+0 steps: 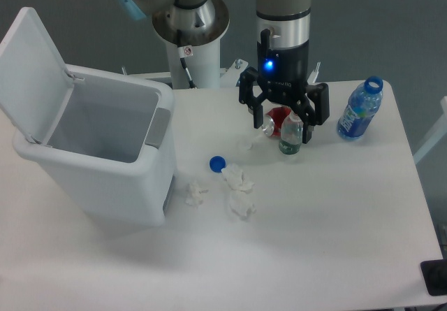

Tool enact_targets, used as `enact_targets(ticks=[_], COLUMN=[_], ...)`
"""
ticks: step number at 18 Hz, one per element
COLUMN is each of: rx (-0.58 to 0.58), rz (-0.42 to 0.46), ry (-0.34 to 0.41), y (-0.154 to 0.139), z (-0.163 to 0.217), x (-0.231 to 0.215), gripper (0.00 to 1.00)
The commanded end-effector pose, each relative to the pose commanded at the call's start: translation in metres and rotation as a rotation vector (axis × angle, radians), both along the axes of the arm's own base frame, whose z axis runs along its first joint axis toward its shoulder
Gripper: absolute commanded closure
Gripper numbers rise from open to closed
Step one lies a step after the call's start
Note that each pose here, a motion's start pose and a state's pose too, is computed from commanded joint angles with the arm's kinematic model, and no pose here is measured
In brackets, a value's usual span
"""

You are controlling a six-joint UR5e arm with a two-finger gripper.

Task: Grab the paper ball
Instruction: 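Move the open gripper from the bottles toward the crumpled white paper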

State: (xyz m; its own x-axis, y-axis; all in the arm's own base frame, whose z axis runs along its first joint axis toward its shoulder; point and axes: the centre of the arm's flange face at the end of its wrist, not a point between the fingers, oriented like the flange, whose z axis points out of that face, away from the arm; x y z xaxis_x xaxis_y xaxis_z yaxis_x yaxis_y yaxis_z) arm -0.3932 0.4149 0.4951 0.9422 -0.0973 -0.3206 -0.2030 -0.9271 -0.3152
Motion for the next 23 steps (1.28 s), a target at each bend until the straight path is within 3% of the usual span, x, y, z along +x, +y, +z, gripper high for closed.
enact_targets(ticks=[5, 10, 15, 23], rx=[-0.035, -0.087, -0.112, -0.246], rz=[0.007, -0.017, -0.019, -0.047], ry=[0.005, -0.074, -0.107, -0.194], y=[0.001, 0.004, 0.004, 0.037], z=[-0.011, -0.06, -0.079, -0.159], x=[0.002, 0.019, 0.024, 0.033], gripper=[0.0, 0.0, 0.0, 0.0])
